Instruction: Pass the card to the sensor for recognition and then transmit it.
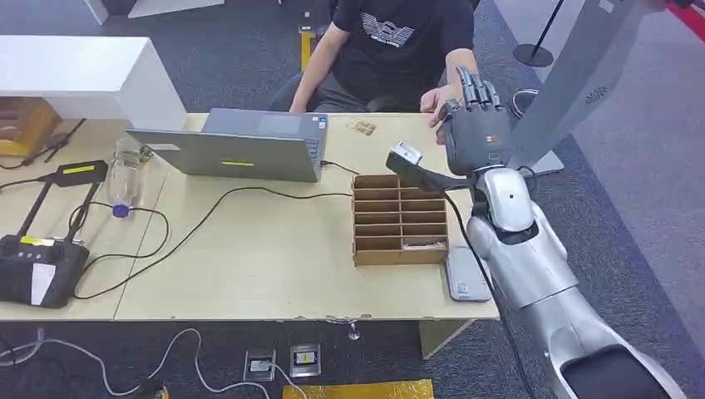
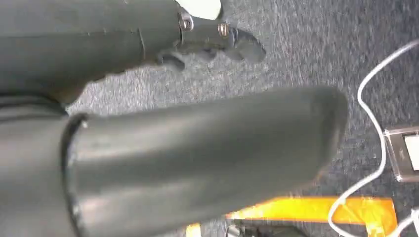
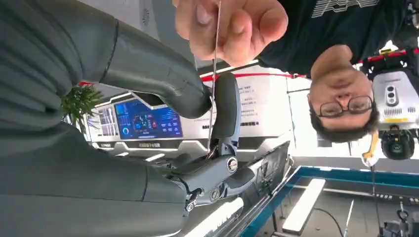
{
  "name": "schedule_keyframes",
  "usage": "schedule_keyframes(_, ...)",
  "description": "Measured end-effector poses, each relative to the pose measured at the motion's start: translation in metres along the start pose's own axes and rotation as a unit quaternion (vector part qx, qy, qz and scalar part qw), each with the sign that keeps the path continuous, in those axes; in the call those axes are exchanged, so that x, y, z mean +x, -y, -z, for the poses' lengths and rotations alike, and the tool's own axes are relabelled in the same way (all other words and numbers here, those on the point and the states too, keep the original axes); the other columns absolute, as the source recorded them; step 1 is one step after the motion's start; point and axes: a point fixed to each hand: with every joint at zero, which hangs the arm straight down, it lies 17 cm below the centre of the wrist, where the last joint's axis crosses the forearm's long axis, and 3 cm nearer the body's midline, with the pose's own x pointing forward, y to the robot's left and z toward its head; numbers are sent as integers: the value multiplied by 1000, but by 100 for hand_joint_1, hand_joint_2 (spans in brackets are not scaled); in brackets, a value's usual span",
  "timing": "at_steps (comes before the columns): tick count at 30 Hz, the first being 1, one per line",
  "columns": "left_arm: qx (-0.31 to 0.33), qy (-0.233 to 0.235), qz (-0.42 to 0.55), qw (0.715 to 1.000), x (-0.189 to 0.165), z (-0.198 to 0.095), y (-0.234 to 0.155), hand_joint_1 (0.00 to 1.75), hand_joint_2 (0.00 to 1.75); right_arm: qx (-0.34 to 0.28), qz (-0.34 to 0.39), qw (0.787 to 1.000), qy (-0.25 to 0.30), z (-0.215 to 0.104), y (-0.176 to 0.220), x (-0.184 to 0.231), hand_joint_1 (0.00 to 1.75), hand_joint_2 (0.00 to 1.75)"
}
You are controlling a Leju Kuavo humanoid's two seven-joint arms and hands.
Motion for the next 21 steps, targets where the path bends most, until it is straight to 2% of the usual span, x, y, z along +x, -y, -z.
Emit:
schedule_keyframes(10, -9, -3, 16, 1000, 13, 1, 2, 0, 0, 41, -9, 999, -24, -6, -48, -11, 175, 175)
schedule_keyframes(11, -11, -3, 17, 1000, 15, 1, 2, 0, 0, 47, -10, 999, -26, -8, -53, -12, 124, 175)
schedule_keyframes(12, -13, -2, 20, 1000, 16, 1, 2, 0, 0, 53, -12, 998, -27, -9, -57, -14, 28, 175)
schedule_keyframes(13, -14, -1, 22, 1000, 18, 1, 3, 0, 0, 61, -14, 998, -29, -12, -62, -16, 2, 175)
schedule_keyframes(21, -20, 2, 23, 1000, 25, 1, 3, 0, 0, 61, -28, 997, -34, -22, -76, -26, 0, 175)
